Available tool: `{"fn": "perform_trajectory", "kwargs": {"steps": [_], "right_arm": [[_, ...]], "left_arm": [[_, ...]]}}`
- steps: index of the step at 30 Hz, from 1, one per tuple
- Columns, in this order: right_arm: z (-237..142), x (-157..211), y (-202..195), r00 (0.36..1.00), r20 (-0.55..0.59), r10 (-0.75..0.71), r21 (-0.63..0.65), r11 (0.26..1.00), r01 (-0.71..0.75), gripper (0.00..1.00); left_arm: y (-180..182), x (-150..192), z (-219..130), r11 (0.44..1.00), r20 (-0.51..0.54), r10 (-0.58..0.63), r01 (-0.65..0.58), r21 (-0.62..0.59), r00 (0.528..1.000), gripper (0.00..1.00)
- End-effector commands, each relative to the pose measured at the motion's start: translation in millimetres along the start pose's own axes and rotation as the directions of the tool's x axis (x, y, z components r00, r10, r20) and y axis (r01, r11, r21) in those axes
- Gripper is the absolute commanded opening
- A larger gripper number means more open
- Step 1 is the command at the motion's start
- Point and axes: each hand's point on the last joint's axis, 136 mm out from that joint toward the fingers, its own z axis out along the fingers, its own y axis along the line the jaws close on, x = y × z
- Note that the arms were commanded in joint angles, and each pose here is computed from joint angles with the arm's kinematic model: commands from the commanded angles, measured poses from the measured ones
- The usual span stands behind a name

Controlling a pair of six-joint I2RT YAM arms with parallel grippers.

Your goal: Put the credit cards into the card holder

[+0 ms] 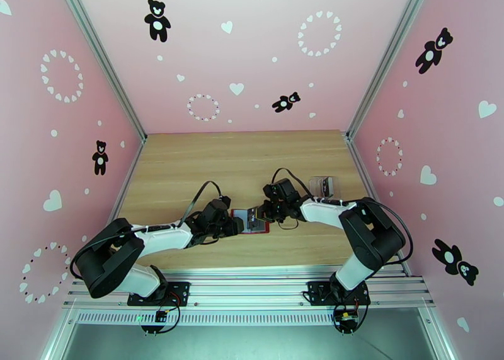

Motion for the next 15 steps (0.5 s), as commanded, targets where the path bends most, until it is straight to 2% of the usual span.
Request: {"fn": "perform_trajectory", "kwargs": {"steps": [1,15], "right_arm": [[-2,9,-8,0.999,-0.004,0.034,0.023,0.999,-0.034,0.0],[-2,20,-14,0.998,-0.017,0.055,0.017,0.998,-0.055,0.0]], "left_arm": [[9,7,-1,1.0,-0.007,-0.012,0.011,-0.025,1.0,0.49],[8,8,0,1.0,-0.01,-0.012,0.012,-0.02,1.0,0.49]]}}
